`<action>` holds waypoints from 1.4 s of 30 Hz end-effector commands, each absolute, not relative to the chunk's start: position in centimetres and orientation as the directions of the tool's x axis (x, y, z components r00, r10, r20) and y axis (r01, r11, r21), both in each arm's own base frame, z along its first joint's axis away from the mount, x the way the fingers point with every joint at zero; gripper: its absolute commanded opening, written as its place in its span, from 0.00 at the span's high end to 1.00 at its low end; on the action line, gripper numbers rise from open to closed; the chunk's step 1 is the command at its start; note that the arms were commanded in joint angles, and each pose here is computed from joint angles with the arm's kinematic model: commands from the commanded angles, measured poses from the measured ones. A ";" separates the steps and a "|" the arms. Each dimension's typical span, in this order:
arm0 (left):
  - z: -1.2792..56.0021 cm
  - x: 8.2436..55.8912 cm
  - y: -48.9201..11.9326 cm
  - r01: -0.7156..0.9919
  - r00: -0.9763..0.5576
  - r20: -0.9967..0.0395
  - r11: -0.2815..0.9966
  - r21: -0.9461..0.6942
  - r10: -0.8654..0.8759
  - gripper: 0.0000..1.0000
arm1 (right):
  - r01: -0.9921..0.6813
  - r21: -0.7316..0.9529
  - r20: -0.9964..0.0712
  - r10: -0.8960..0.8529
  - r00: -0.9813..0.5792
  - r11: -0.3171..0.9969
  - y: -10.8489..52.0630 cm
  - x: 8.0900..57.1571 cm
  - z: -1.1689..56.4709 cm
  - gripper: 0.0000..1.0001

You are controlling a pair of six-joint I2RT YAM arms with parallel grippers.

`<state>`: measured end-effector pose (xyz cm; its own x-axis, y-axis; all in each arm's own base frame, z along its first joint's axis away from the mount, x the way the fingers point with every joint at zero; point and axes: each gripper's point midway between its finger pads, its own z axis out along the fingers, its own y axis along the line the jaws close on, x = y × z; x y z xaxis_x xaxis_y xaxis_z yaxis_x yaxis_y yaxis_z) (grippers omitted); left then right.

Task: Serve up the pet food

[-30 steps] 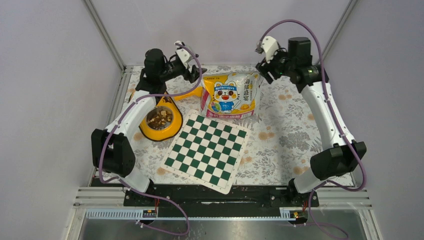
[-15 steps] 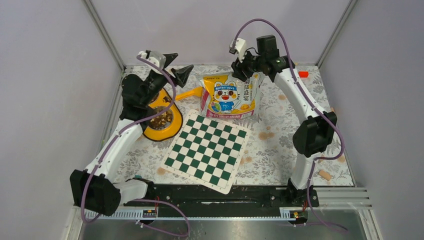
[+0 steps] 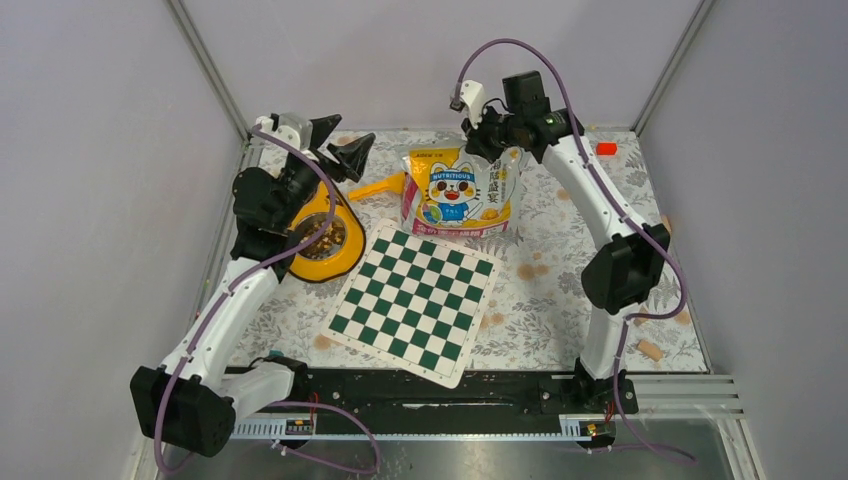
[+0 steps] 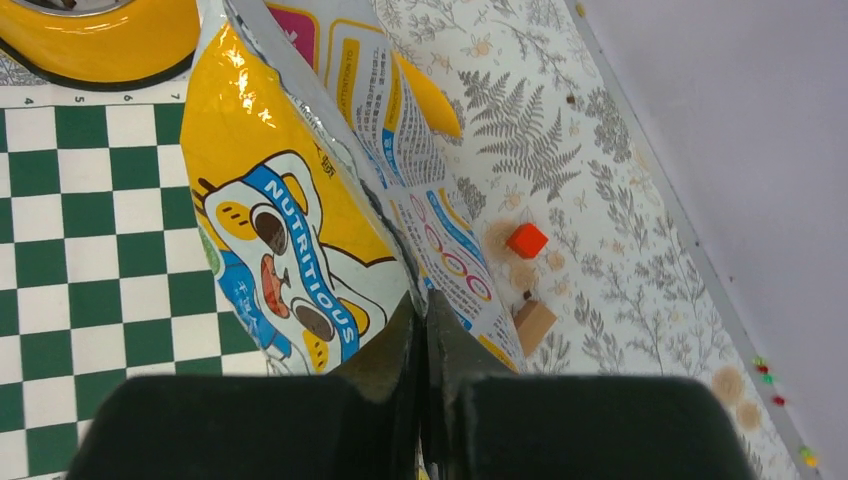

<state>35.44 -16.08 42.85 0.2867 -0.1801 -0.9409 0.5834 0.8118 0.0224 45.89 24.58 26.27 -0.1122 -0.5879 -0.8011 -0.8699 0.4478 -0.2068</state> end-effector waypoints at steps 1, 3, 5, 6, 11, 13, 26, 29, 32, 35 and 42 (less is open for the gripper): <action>44.8 34.6 -14.4 0.520 0.345 -0.915 0.854 0.001 -0.209 0.25 | -0.694 -0.405 -0.880 -0.460 0.119 0.595 22.5 44.2 41.3 1.00; 44.6 34.4 -14.3 0.518 0.342 -0.916 0.855 -0.001 -0.209 0.25 | -0.630 -0.427 -0.884 -0.446 0.140 0.649 21.1 43.6 43.9 1.00; 44.4 34.2 -14.3 0.520 0.338 -0.917 0.854 -0.008 -0.214 0.25 | -0.558 -0.450 -0.880 -0.453 0.143 0.697 19.3 43.0 45.9 1.00; 44.3 34.2 -14.3 0.523 0.335 -0.917 0.852 -0.011 -0.218 0.25 | -0.526 -0.459 -0.878 -0.457 0.144 0.716 18.6 42.7 46.7 1.00; 43.7 33.7 -14.4 0.534 0.319 -0.918 0.845 -0.030 -0.234 0.25 | -0.336 -0.483 -0.873 -0.476 0.107 0.809 13.7 41.3 49.2 1.00; 43.4 33.6 -14.4 0.536 0.310 -0.920 0.843 -0.040 -0.241 0.25 | -0.236 -0.488 -0.872 -0.483 0.084 0.840 11.2 41.0 49.7 1.00; 41.5 33.0 -14.3 0.544 0.246 -0.927 0.832 -0.111 -0.285 0.24 | -0.046 -0.409 -0.911 -0.411 -0.035 0.911 3.5 36.4 45.2 1.00; 41.1 32.8 -13.6 0.512 0.230 -0.921 0.844 -0.160 -0.314 0.24 | -0.075 -0.384 -0.914 -0.391 -0.108 0.920 3.6 36.2 41.0 0.92; 39.8 32.7 -12.6 0.461 0.193 -0.920 0.859 -0.221 -0.340 0.21 | -0.107 -0.337 -0.923 -0.351 -0.160 0.935 4.0 35.6 38.4 0.54; 38.4 32.7 -10.6 0.346 0.134 -0.908 0.877 -0.333 -0.397 0.15 | -0.105 -0.272 -0.942 -0.287 -0.173 0.957 4.2 34.6 37.9 0.36; 36.6 30.4 -2.5 -0.155 0.058 -0.881 0.867 -0.473 -0.470 0.01 | -0.066 -0.136 -0.986 -0.142 -0.092 0.988 3.9 31.3 40.8 0.27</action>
<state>32.51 -8.12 36.13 0.0319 -0.4071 -0.9128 0.1626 0.9032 -0.3972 32.34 3.46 38.55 -0.1717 -0.2716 -0.9470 -0.0923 0.9614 -0.2590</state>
